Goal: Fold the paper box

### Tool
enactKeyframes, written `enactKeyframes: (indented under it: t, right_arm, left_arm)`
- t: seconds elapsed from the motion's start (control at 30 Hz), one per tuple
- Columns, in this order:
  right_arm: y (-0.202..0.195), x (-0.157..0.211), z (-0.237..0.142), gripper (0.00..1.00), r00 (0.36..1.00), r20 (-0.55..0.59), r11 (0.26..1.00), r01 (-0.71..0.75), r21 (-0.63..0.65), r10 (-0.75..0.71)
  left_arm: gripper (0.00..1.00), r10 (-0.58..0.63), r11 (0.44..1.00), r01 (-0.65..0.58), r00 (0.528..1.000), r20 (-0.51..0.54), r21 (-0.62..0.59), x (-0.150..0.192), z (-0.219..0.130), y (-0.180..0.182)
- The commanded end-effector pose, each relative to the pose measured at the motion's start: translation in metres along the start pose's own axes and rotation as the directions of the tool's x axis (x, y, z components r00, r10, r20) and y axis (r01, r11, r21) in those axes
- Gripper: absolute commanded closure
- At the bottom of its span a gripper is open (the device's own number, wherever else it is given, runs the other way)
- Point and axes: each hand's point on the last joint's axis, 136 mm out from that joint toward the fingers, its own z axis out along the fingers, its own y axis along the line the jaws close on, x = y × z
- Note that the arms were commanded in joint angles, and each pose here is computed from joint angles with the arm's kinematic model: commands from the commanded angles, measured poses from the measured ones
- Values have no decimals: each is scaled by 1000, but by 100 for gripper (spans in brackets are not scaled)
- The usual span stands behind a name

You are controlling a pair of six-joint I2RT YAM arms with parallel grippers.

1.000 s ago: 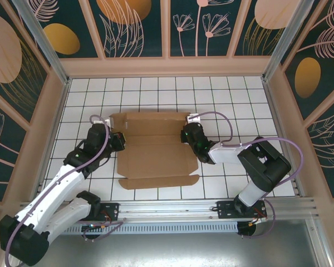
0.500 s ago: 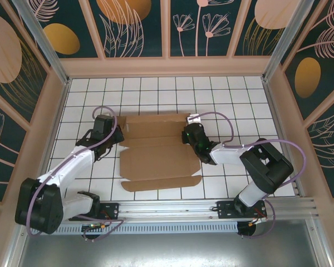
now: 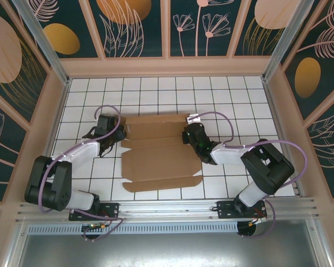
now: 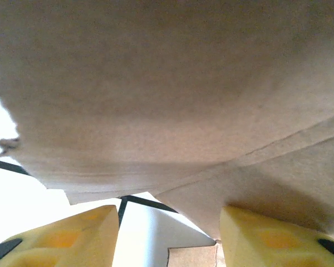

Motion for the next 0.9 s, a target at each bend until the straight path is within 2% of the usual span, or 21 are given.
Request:
enactKeyframes:
  t: [0.0,0.2,0.4,0.67,0.87]
  right_arm:
    - [-8,41,-2,100,988,-141,998,59,6,-58]
    - [-9,39,0,100,989,-138,998,55,16,-53]
    - [-8,38,1,100,989,-139,999,46,17,-43]
    - [-5,42,4,100,988,-152,1000,31,4,-30]
    - [0,39,6,100,988,-153,1000,23,-10,-24]
  left_arm:
    - [49,-32,998,35,997,-71,42,21,8,-2]
    - [50,-69,992,83,987,-147,92,44,19,-6]
    - [54,-72,987,89,989,-131,130,43,16,-11]
    - [60,-93,949,113,992,-79,295,25,-5,-40]
    - [60,-106,909,156,983,-149,388,39,-2,-55]
